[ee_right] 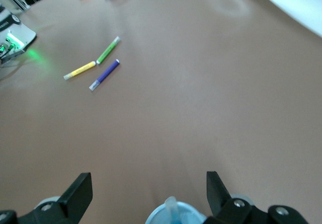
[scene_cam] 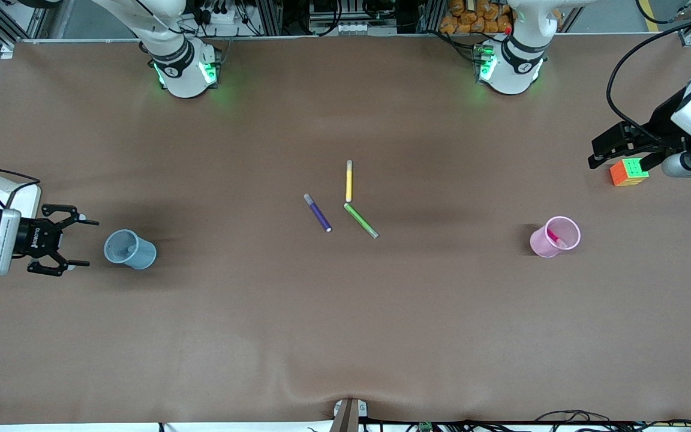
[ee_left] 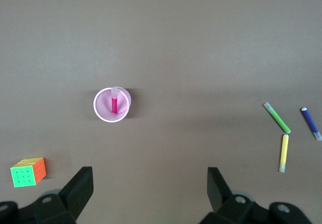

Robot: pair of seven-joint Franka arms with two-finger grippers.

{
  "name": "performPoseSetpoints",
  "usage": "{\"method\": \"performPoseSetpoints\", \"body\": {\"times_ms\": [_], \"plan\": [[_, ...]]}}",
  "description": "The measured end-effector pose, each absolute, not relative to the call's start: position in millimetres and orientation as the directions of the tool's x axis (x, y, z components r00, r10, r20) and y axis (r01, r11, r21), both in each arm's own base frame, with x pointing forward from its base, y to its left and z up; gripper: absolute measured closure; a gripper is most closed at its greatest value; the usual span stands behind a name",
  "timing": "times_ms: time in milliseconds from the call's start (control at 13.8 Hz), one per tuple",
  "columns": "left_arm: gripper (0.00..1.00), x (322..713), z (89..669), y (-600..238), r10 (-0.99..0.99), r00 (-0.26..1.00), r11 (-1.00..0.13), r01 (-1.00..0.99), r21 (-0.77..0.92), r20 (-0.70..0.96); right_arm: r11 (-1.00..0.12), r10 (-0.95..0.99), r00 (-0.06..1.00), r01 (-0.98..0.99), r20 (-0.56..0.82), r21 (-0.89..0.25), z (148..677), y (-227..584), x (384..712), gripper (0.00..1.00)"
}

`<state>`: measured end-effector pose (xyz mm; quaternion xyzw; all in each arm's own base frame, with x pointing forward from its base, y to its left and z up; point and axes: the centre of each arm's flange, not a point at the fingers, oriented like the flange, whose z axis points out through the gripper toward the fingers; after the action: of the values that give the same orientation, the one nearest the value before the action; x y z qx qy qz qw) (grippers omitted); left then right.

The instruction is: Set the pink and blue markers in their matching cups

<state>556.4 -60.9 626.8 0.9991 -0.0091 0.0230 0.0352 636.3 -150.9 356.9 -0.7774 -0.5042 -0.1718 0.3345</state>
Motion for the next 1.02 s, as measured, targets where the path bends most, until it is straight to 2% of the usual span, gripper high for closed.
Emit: {"method": "performPoseSetpoints", "body": {"times_ms": [290,508,1016], "plan": [[0.0,556.4,627.0,-59.6,-0.024,0.999,-0.997,-0.028,0.069,0.048,-0.403,0.746,0.539,0.833,0.391,-0.38,397.7,-124.5,637.1,0.0],[0.0,556.5,627.0,-57.8,-0.022,0.999,-0.997,-0.025,0.069,0.048,-0.545,0.748,0.628,0.765,0.213,-0.342,432.9,-102.7,634.6,0.0],[0.0,557.5,626.0,-46.3,-0.019,0.999,-0.997,-0.022,0.068,0.047,-0.834,0.523,0.852,0.506,-0.023,-0.219,477.4,-106.1,621.2,0.0]]}}
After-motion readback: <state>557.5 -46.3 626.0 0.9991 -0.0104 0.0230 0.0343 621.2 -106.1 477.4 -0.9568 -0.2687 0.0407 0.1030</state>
